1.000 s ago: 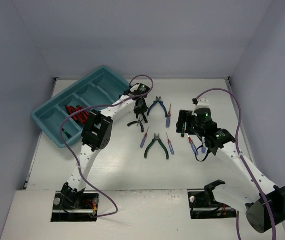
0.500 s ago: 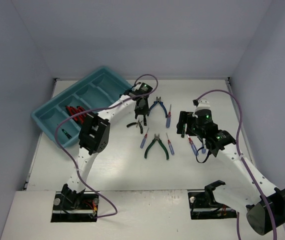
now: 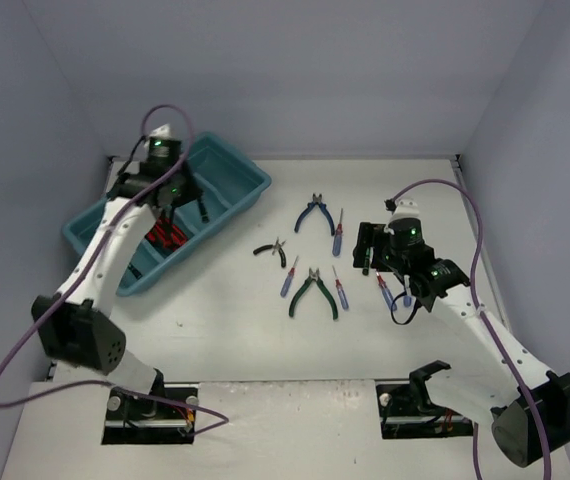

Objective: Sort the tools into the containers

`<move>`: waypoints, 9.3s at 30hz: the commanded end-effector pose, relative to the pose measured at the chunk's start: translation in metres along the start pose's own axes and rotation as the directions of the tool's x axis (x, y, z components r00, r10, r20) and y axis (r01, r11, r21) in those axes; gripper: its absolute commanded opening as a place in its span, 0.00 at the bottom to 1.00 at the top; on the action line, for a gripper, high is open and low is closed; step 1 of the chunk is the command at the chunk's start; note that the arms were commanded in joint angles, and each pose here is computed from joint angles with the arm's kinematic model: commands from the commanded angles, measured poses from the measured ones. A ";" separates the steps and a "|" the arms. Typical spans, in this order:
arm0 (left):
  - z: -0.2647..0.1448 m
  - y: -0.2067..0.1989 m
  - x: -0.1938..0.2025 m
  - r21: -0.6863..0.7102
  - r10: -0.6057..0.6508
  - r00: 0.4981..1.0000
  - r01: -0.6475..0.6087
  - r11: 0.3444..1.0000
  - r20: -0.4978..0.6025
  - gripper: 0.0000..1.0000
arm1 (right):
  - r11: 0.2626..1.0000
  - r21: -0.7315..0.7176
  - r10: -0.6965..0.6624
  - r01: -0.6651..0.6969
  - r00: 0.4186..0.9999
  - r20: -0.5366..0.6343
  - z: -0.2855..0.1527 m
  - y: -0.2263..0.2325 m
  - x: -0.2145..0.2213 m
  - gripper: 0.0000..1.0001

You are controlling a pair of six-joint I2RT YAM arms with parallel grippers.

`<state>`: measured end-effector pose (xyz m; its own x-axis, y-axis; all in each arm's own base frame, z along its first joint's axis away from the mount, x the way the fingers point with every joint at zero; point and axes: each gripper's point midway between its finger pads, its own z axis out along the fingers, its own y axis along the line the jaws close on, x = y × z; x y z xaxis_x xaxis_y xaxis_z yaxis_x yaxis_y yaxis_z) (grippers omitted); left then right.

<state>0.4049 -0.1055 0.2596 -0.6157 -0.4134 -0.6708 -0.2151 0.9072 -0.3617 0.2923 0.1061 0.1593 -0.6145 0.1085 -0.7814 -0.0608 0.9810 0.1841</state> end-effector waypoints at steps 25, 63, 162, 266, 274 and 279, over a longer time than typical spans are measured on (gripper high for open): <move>0.008 0.245 0.002 -0.368 -0.200 0.980 0.186 0.911 0.000 0.53 | 0.985 0.077 0.163 -0.154 0.977 -0.134 0.048 0.000 0.017 0.77; -0.107 -0.013 0.050 0.270 0.044 0.998 -0.056 0.961 0.051 0.67 | 0.977 0.185 0.150 -0.108 0.962 -0.230 0.113 -0.027 0.043 0.00; -0.045 0.102 0.014 -0.029 -0.079 0.997 0.079 0.996 0.010 0.71 | 0.945 0.321 0.157 -0.057 0.942 -0.296 0.120 -0.111 0.015 0.67; 0.015 0.261 0.005 -0.332 -0.277 0.951 0.219 0.917 -0.139 0.01 | 0.960 -0.254 -0.122 0.121 0.992 0.012 0.021 0.067 -0.012 0.74; 0.015 0.272 -0.001 -0.371 -0.289 0.946 0.218 0.903 -0.147 0.51 | 0.976 -0.203 -0.086 0.083 0.996 -0.008 0.024 0.046 -0.008 0.74; -0.009 0.239 -0.012 -0.330 -0.185 0.976 0.138 0.934 -0.115 0.66 | 0.983 -0.174 -0.058 0.055 0.998 -0.010 0.027 0.039 -0.011 0.74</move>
<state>0.3485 0.1301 0.1217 -0.6639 -0.6583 -0.3547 -0.6260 0.7487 -0.2180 0.3085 0.1535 0.1427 -0.6610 0.0028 -0.7504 -0.2643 0.9350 0.2363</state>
